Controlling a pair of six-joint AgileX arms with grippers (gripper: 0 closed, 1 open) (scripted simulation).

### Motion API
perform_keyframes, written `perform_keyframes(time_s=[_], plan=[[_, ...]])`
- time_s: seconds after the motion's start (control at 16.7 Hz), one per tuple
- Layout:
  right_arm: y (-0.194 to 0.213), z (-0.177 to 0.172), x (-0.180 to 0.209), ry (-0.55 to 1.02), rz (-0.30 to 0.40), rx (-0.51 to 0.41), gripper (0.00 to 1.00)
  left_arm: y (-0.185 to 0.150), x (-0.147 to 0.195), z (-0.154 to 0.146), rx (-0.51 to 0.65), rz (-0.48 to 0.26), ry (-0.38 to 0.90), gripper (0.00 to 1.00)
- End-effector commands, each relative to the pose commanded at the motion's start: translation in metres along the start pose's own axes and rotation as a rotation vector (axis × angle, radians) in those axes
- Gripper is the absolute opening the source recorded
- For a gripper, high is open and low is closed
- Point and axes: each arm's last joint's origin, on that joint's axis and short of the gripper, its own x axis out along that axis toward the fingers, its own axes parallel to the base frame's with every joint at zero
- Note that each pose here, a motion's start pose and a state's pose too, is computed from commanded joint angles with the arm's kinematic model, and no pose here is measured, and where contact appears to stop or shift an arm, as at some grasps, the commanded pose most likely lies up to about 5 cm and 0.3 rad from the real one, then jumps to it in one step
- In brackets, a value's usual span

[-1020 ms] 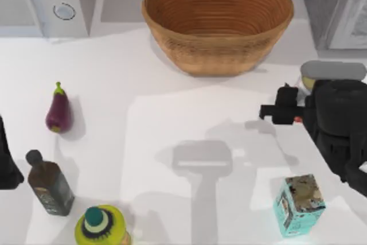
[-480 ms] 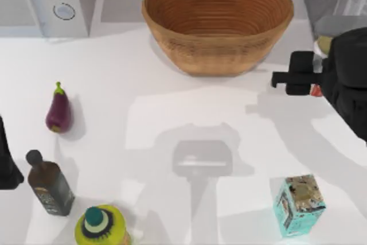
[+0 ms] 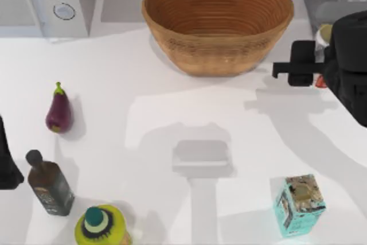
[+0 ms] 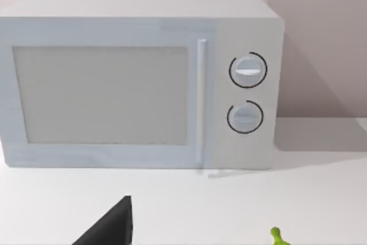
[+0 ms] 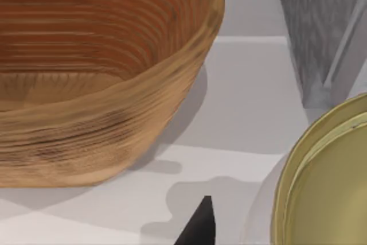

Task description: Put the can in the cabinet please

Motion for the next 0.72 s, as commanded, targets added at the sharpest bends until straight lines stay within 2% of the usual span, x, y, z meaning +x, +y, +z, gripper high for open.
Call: perform_keyframes(time_s=[0.3, 0.54, 0.72], plan=[[-0.012, -0.001, -0.009, -0.012, 0.014, -0.006, 0.00, 0.000, 0.000, 0.000, 0.000, 0.000, 0.000, 1.00], [-0.046, -0.006, -0.044, -0.088, 0.061, -0.010, 0.00, 0.000, 0.000, 0.000, 0.000, 0.000, 0.000, 1.00], [-0.080, -0.021, -0.081, -0.200, 0.094, 0.001, 0.00, 0.000, 0.000, 0.000, 0.000, 0.000, 0.000, 1.00]])
